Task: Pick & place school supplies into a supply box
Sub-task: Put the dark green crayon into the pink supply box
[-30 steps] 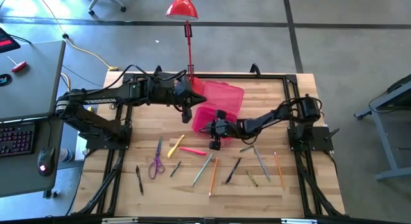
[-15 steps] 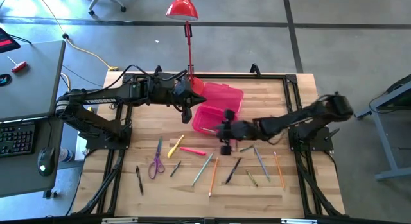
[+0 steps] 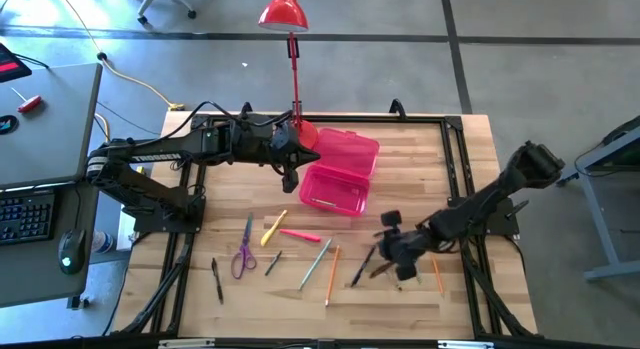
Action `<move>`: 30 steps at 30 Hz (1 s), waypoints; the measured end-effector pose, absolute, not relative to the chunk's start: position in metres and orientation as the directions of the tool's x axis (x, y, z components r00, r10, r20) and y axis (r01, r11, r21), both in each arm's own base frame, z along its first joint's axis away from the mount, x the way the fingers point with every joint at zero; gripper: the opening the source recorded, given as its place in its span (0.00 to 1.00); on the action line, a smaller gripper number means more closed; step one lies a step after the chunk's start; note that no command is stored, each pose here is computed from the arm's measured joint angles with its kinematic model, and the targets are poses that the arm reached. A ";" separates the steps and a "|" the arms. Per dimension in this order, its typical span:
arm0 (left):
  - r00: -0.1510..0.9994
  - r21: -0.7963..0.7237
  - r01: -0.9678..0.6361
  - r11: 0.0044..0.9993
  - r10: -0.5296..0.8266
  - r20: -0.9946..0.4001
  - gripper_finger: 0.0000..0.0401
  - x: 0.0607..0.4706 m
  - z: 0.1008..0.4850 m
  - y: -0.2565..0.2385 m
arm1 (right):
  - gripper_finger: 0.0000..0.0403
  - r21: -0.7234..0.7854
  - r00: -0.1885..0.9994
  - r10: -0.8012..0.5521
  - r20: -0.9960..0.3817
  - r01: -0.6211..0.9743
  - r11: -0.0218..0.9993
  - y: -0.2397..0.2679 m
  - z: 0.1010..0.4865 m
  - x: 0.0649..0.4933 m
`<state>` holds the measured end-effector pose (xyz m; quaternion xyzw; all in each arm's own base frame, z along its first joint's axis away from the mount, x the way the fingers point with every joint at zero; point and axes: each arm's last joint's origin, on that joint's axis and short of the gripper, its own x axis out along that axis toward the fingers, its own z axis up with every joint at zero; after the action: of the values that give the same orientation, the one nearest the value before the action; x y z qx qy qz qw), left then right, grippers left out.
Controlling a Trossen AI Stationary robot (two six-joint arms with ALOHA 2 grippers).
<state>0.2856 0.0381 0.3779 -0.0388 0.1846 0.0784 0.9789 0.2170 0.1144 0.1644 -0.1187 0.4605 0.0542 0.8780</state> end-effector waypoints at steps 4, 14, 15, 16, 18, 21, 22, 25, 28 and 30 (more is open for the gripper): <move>0.920 -0.047 -0.168 0.985 0.139 -0.367 0.10 0.286 0.378 0.038 | 0.22 -0.228 0.591 -0.117 -0.798 -0.116 0.967 0.103 0.139 0.204; 0.920 -0.047 -0.168 0.985 0.139 -0.366 0.10 0.286 0.378 0.038 | 0.22 -0.142 0.654 -0.021 -0.756 -0.132 0.981 0.067 0.109 0.199; 0.920 -0.047 -0.168 0.985 0.139 -0.366 0.10 0.286 0.378 0.038 | 0.22 -0.138 0.658 -0.022 -0.752 -0.125 0.983 0.064 0.108 0.199; 0.920 -0.047 -0.168 0.985 0.139 -0.366 0.10 0.286 0.378 0.038 | 0.22 -0.141 0.669 -0.024 -0.743 -0.121 0.983 0.062 0.107 0.199; 0.920 -0.047 -0.168 0.985 0.140 -0.366 0.10 0.286 0.378 0.038 | 0.22 -0.126 0.680 -0.001 -0.733 -0.135 0.983 0.057 0.104 0.198; 0.920 -0.047 -0.168 0.985 0.139 -0.366 0.10 0.286 0.378 0.038 | 0.21 -0.102 0.708 0.037 -0.706 -0.153 0.983 0.052 0.100 0.194; 0.920 -0.047 -0.168 0.985 0.139 -0.366 0.10 0.286 0.378 0.038 | 0.21 -0.092 0.718 0.049 -0.695 -0.156 0.983 0.051 0.099 0.193; 0.920 -0.047 -0.168 0.985 0.139 -0.366 0.10 0.286 0.378 0.038 | 0.19 -0.112 0.761 0.057 -0.646 -0.168 0.979 0.050 0.102 0.195; 0.921 -0.047 -0.168 0.985 0.139 -0.365 0.10 0.286 0.378 0.038 | 0.17 -0.239 0.800 -0.021 -0.600 -0.154 0.959 0.049 0.109 0.199; 0.920 -0.046 -0.167 0.985 0.139 -0.365 0.10 0.286 0.378 0.038 | 0.17 -0.338 0.798 -0.134 -0.587 -0.091 0.937 0.044 0.110 0.200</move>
<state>0.2857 0.0381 0.3781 -0.0382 0.1834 0.0782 0.9792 0.2002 0.0438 0.1101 -0.1772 0.3174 -0.0117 0.9315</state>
